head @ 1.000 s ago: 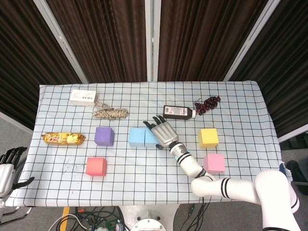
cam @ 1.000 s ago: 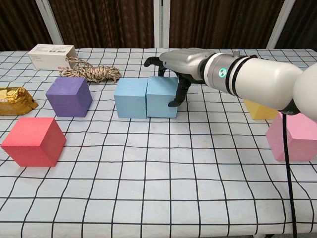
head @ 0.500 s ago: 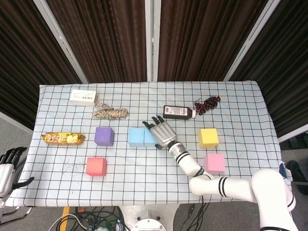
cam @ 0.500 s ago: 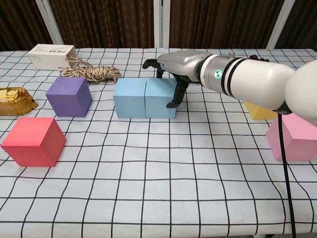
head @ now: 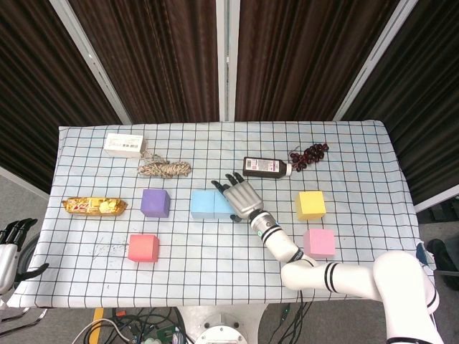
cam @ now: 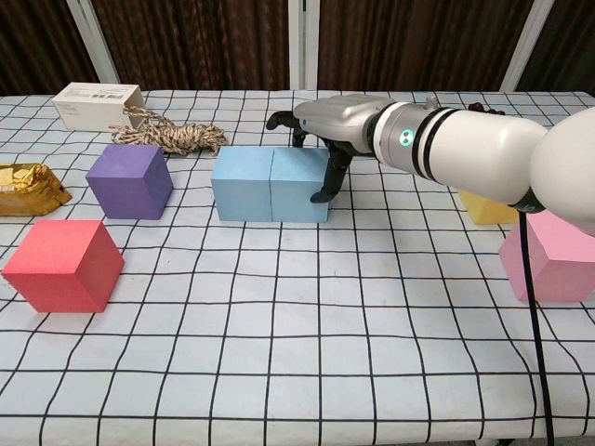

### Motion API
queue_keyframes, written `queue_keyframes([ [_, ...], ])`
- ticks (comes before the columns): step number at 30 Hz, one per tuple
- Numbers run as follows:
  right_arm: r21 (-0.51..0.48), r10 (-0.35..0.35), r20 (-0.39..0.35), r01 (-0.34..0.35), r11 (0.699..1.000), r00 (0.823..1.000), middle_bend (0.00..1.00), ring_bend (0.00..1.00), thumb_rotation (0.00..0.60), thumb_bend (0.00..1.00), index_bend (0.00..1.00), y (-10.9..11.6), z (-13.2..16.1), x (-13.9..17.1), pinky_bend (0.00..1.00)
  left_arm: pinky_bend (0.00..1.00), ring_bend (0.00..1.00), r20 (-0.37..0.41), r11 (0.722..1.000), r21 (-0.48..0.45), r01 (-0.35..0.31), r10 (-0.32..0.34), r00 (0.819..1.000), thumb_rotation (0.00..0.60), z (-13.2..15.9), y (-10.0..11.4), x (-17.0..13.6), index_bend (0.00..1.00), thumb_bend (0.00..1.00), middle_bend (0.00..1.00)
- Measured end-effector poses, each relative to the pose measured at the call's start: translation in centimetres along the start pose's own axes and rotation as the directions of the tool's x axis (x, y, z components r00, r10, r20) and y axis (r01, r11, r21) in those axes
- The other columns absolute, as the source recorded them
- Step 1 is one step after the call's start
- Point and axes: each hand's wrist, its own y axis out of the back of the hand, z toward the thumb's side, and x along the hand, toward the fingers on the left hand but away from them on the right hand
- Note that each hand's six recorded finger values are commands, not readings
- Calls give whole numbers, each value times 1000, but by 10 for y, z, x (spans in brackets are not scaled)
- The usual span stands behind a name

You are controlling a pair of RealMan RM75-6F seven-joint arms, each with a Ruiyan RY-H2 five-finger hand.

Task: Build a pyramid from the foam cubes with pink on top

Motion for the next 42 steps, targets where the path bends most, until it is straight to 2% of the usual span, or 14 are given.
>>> queue_keyframes([
  [8, -7, 3, -5, -4, 1000, 1000, 223, 8, 600, 7, 0, 0, 0, 0, 27, 192, 106, 1, 1000, -2, -4, 4, 1000, 600, -1, 0, 0, 134, 0, 133],
  [11, -15, 4, -3, -4, 1000, 1000, 175, 0, 600, 0, 0, 0, -1, 0, 27, 192, 105, -1, 1000, -1, -3, 3, 1000, 600, -1, -1, 0, 134, 0, 133],
  [15, -15, -6, -1, 6, 1000, 1000, 161, 0, 600, 0, 0, 2, -1, -1, 27, 192, 105, -2, 1000, -2, -6, 6, 1000, 600, -2, 0, 0, 134, 0, 133],
  [28, -9, -30, -4, 30, 1000, 1000, 365, 4, 600, 43, 0, 3, 0, -2, 27, 192, 106, -1, 1000, -2, -4, 4, 1000, 600, -2, 0, 1, 134, 0, 133],
  [42, 2, -42, -4, 42, 999, 999, 376, 7, 600, 59, 0, 5, -2, -3, 27, 191, 106, -3, 1000, -3, 0, 0, 1000, 600, -3, -1, 2, 134, 0, 133],
])
